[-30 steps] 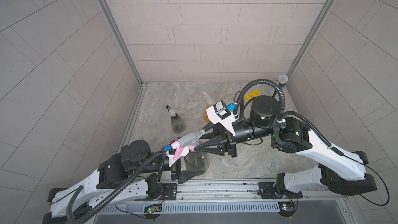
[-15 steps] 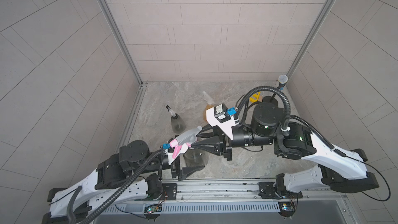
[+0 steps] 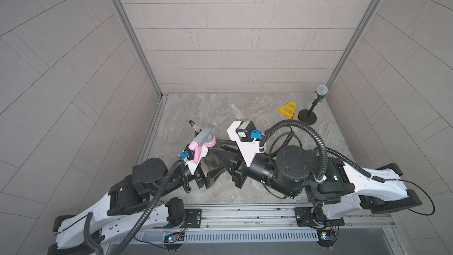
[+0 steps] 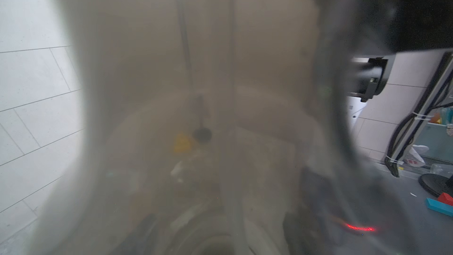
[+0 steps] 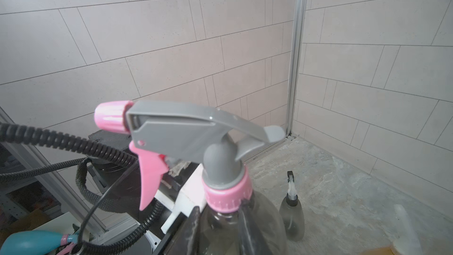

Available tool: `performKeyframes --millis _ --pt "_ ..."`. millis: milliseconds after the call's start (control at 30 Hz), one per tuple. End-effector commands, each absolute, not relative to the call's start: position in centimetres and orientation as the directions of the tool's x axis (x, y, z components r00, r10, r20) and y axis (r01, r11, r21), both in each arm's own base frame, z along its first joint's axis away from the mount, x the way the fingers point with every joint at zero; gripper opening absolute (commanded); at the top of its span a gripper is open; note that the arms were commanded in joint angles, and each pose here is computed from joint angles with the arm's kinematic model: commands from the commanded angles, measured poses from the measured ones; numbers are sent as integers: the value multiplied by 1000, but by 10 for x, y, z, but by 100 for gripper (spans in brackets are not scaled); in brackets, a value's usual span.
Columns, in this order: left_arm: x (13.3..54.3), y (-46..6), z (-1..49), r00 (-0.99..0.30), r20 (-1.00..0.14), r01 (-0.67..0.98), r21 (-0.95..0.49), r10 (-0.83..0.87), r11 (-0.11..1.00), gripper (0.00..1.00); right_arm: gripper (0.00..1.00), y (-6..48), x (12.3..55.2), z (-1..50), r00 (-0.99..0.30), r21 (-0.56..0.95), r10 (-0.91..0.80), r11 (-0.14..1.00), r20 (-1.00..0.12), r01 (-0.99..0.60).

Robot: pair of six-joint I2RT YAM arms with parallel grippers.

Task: Attach spray nozzles to spray bottles
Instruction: Screw the spray nozzle on the spray bottle.

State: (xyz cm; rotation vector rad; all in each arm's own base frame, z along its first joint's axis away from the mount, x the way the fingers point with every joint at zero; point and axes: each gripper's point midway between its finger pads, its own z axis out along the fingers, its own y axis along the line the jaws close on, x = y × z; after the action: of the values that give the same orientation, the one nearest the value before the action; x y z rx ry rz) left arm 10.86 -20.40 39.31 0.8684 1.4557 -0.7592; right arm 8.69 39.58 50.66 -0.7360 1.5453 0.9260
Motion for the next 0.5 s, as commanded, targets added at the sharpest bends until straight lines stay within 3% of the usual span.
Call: performKeyframes --millis 0,133,300,467 --pt "109 -210 387 -9 -996 868 37 91 495 0 34 392 55 492 -113 92 -39 357 -993 -930" --pt "100 -210 386 -4 -996 892 37 91 451 0 44 355 56 505 -135 129 -8 232 -991 -964" --pt "79 -218 383 3 -995 943 34 96 332 0 52 340 60 506 -188 188 -17 -13 -982 -982" --pt "63 -223 383 -3 -997 971 16 81 240 0 58 344 64 505 -143 145 -21 -80 -989 -986"
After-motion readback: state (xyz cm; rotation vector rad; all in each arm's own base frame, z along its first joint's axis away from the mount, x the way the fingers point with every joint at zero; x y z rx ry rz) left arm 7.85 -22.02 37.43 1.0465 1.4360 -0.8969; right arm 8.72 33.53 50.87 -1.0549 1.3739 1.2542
